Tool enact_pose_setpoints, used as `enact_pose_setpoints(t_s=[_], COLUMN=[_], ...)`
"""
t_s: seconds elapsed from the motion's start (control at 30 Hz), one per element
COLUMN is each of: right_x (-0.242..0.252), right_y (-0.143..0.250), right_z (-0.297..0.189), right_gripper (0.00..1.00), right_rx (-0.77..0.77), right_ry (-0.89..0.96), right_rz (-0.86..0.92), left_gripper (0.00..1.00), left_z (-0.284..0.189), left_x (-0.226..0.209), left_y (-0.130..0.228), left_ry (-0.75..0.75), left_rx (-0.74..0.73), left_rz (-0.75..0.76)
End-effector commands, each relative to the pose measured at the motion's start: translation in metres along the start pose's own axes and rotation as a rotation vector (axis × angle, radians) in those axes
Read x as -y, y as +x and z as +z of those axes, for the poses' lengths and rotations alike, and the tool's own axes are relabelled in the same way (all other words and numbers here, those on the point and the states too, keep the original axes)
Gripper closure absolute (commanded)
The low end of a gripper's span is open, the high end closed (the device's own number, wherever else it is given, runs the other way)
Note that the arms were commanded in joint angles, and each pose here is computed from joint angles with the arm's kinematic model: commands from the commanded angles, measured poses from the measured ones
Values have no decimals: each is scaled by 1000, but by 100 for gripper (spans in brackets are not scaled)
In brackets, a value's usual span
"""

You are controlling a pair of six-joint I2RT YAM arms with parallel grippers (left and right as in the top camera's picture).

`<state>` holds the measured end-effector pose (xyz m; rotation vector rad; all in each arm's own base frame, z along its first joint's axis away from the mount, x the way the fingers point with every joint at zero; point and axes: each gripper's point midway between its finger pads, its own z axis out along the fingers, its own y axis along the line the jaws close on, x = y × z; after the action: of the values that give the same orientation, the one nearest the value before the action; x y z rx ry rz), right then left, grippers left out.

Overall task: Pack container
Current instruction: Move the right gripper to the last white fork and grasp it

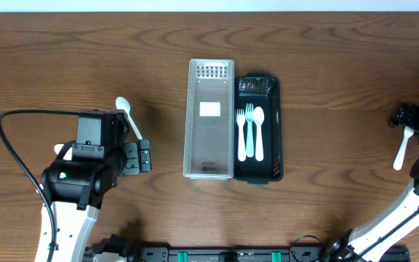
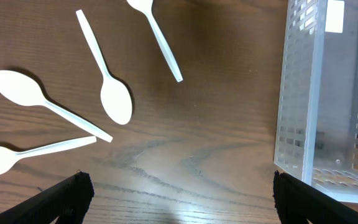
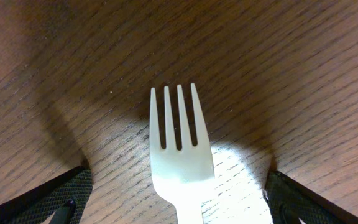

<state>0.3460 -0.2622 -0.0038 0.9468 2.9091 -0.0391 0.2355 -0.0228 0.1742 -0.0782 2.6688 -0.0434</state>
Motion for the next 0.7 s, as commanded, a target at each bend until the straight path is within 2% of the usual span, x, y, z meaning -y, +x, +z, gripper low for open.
enact_pose_setpoints(t_s=[0.0, 0.03, 0.2, 0.27, 0.67], right_x=[-1, -1, -2, -2, -2], right_y=[8, 8, 6, 5, -4], right_z=[18, 18, 18, 18, 18], right_gripper=[10, 12, 37, 41, 44], right_rx=[-43, -42, -35, -32, 7], right_ry=[-29, -29, -30, -32, -31], right_rz=[-10, -10, -9, -7, 5], left_gripper=[5, 5, 5, 5, 5], left_z=[-4, -4, -4, -4, -4], left_x=[-2, -2, -2, -2, -2], left_y=[-5, -5, -5, -5, -5], left_ry=[-12, -12, -12, -12, -12], left_rx=[11, 11, 11, 11, 11], left_rz=[-3, -3, -3, -3, -3])
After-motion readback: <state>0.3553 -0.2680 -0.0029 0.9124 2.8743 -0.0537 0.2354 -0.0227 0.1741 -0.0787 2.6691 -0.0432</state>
